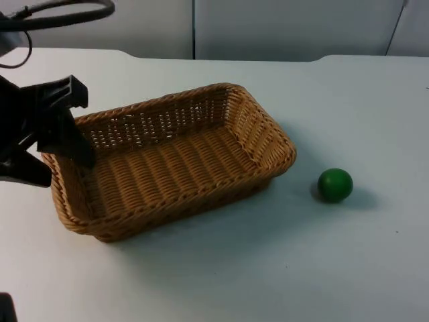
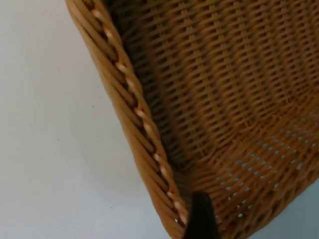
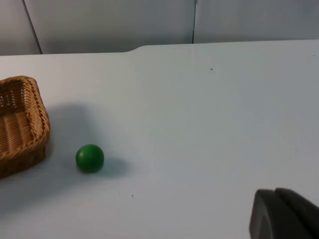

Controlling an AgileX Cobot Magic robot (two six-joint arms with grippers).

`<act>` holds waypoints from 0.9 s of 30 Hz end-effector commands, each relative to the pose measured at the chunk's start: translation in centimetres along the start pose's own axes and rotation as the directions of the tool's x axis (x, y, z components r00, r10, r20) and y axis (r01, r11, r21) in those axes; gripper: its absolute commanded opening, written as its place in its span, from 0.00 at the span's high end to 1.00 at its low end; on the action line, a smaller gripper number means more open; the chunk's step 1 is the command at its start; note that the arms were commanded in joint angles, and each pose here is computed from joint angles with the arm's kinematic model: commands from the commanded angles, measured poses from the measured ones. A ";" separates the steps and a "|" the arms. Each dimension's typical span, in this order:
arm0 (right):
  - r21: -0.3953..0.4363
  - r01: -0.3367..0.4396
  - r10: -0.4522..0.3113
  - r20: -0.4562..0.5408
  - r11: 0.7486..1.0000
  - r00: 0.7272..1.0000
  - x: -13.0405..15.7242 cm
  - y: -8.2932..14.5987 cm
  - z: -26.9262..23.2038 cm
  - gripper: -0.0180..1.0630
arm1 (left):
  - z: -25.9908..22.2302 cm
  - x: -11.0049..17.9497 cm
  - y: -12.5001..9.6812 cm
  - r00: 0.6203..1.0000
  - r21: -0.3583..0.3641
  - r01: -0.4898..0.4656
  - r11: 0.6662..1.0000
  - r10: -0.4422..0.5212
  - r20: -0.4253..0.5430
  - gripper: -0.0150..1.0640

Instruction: Pick up the basket with the left hand and place the ball into the basket with the right hand.

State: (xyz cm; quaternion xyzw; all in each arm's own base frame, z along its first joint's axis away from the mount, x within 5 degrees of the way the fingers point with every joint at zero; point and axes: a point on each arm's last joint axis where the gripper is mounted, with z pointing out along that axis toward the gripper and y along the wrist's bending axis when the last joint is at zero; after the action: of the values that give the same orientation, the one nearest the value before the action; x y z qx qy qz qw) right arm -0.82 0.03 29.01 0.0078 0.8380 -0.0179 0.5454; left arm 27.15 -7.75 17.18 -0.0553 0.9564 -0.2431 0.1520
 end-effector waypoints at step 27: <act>-0.003 0.004 -0.004 0.016 1.000 1.000 0.0 0.0 0.0 0.99 | 1.7 -2.6 1.9 0.997 -0.219 -0.059 0.974 0.068 0.034 0.42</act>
State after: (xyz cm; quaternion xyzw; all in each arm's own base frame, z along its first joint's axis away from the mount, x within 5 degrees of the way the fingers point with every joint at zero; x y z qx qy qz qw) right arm -0.82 0.03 29.01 0.0078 0.8380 -0.0179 0.5454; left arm 29.86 -6.26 15.92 -0.0430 0.9755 -0.1324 0.1704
